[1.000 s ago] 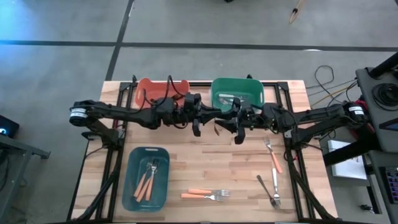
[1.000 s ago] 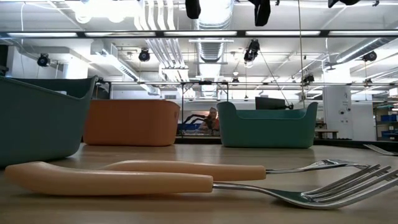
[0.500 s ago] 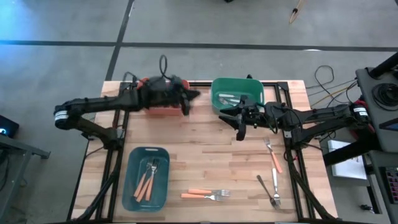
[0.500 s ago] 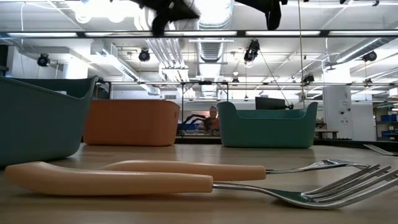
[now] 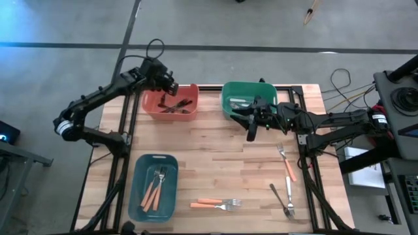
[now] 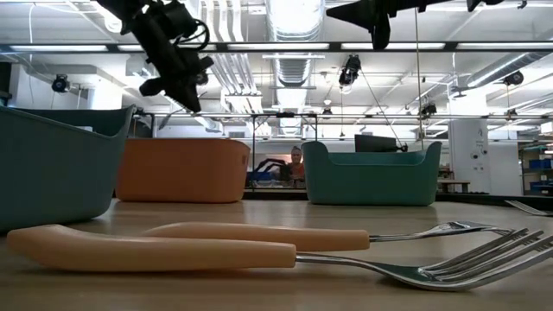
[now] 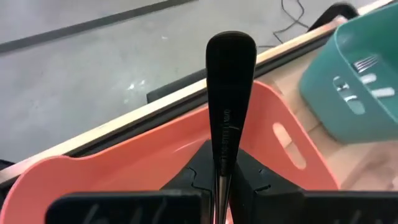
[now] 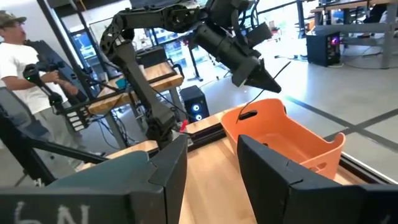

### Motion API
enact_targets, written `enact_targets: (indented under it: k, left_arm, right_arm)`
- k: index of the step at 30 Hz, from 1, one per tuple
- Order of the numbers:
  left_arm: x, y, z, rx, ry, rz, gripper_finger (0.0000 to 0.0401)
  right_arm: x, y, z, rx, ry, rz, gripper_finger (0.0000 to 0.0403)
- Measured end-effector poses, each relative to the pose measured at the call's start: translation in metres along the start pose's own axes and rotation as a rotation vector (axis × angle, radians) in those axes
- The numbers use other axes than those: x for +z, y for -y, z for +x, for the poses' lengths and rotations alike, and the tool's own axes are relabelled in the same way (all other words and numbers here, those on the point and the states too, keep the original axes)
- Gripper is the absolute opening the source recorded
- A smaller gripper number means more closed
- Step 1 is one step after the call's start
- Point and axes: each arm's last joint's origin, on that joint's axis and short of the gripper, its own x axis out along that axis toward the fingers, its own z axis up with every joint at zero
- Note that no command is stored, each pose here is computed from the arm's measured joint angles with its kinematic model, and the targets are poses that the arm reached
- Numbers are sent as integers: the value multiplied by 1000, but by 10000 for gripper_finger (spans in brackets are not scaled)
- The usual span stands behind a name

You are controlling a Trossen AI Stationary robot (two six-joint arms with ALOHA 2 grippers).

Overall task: Sort silverware by color (type)
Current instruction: Put the black fork into the orange bin

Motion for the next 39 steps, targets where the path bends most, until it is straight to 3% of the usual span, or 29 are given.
enact_targets:
  k: [3, 7, 10, 15, 19, 23, 39]
  left_arm:
    - [-1, 0, 2, -9, -12, 73, 4]
    - [-4, 3, 1, -97, -64, 361, 5]
    - [-3, 3, -4, -103, -118, 522, 5]
    - [13, 7, -4, -103, -96, 704, 5]
    - [12, 9, 15, -141, -203, 852, 5]
    - [11, 9, 34, -166, -316, 897, 5]
    - [13, 13, 78, -246, -513, 1028, 5]
  right_arm:
    - [0, 0, 0, -1, 0, 2, 133]
    - [0, 0, 0, -1, 0, 9, 134]
    - [0, 0, 0, -2, -1, 10, 131]
    - [0, 2, 0, -11, 0, 28, 128]
    - [0, 3, 0, -28, 5, 45, 128]
    - [0, 3, 0, -32, 7, 56, 128]
    - [0, 3, 0, -33, 6, 103, 128]
